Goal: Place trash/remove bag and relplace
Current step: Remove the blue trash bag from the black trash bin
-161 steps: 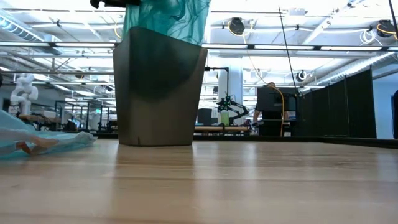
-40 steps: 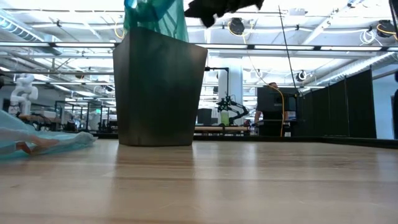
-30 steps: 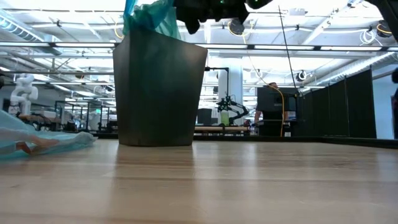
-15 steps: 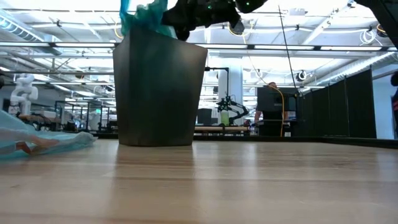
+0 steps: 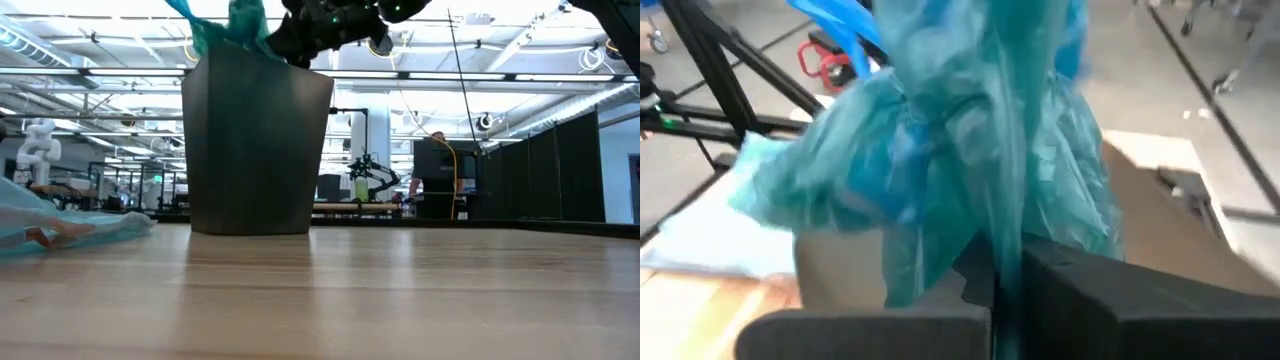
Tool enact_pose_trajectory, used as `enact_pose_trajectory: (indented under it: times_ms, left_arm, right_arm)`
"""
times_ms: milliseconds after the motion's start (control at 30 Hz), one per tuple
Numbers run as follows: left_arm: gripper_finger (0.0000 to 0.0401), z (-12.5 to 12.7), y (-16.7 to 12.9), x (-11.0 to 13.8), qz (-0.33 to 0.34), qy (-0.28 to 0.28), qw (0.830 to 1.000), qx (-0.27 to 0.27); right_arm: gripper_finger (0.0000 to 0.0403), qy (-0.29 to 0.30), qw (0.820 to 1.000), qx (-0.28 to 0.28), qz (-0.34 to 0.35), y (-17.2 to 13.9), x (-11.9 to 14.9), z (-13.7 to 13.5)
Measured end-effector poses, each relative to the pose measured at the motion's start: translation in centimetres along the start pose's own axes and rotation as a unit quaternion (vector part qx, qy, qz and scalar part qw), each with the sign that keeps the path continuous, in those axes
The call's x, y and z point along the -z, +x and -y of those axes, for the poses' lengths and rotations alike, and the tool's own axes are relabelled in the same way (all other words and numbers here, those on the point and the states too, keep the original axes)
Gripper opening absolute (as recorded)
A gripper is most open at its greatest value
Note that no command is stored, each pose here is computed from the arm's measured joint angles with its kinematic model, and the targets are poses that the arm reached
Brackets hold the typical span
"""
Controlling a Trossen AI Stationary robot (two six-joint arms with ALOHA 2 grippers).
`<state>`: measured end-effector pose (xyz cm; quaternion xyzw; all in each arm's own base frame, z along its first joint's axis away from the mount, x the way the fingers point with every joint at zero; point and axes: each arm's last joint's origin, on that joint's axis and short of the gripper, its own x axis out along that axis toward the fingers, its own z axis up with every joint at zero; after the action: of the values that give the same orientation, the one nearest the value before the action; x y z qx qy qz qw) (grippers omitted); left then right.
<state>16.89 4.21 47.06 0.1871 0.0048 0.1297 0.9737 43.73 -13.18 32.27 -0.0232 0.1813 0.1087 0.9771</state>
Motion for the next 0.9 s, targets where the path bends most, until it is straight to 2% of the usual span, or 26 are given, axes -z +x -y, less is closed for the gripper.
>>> enact_pose_trajectory:
  times_ms: [200, 700, 900]
  left_arm:
    - [0.0, 0.0, -0.2, -0.1, 0.002, 0.0, 1.0, -0.001]
    - [0.0, -0.8, -2.4, -2.0, 0.013, -0.001, 1.0, -0.004]
    - [0.0, -0.8, -2.3, -1.7, -0.011, -0.002, 1.0, -0.02]
  right_arm:
    - [0.0, 0.019, 0.999, -0.005, -0.035, 1.5, 2.0, 0.4]
    - [0.0, 0.011, 0.999, -0.005, -0.043, 1.1, 2.2, 1.0]
    - [0.0, 0.018, 0.998, -0.039, -0.04, 1.1, 2.3, 0.8]
